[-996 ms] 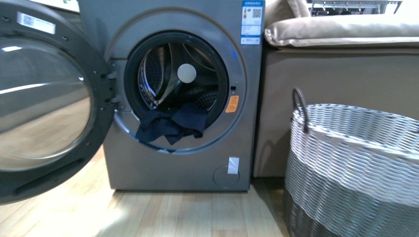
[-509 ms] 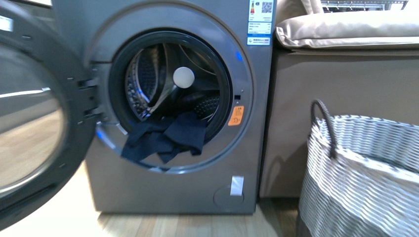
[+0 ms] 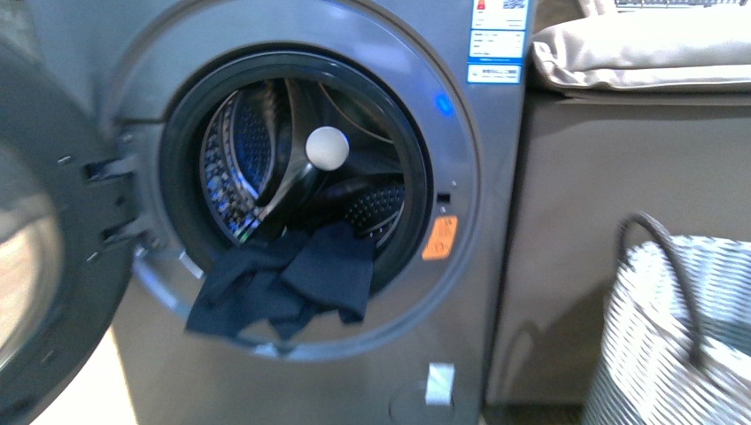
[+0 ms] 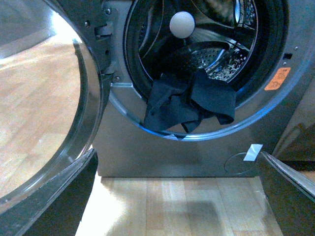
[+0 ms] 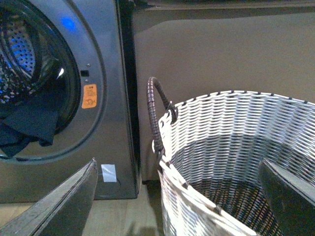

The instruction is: Collect clothes from washing machine

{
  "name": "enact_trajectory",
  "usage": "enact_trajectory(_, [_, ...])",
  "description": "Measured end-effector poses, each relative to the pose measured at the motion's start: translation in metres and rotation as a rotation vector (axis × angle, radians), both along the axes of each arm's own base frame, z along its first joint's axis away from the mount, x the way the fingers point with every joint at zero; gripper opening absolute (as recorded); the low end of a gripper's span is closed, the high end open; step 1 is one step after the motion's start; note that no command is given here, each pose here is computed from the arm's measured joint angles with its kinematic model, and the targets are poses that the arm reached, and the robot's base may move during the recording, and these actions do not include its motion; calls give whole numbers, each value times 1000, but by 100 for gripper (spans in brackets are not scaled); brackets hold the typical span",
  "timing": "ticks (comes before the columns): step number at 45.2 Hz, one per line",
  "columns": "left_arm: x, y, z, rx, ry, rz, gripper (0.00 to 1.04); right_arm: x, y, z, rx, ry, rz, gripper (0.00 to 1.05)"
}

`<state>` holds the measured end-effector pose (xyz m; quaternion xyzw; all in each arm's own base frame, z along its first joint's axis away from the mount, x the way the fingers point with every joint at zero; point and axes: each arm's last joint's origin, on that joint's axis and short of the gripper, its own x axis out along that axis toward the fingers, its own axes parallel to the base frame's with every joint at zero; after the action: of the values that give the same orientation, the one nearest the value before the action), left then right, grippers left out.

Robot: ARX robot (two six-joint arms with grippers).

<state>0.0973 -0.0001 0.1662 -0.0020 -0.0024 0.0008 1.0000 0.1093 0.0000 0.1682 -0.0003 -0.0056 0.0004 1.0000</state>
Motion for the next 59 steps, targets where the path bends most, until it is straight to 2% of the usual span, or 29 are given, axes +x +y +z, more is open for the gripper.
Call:
enact_trajectory(18, [0, 0, 0, -3, 0, -13, 98, 0, 0, 0, 0, 0, 0, 97])
enact_trajectory(23, [2, 0, 1, -173, 30, -211, 98, 0, 0, 0, 0, 0, 0, 97])
enact_trajectory(26, [2, 3, 8, -233, 17, -235, 98, 0, 0, 0, 0, 0, -1, 97])
enact_trajectory(34, [13, 11, 35, -242, -53, -222, 98, 0, 0, 0, 0, 0, 0, 97])
enact_trajectory(46, [66, 2, 82, -171, -125, -268, 98, 0, 0, 0, 0, 0, 0, 97])
enact_trajectory(53, [105, -8, 97, -138, -121, -276, 98, 0, 0, 0, 0, 0, 0, 97])
enact_trajectory(59, [141, -16, 95, -131, -66, -279, 98, 0, 0, 0, 0, 0, 0, 97])
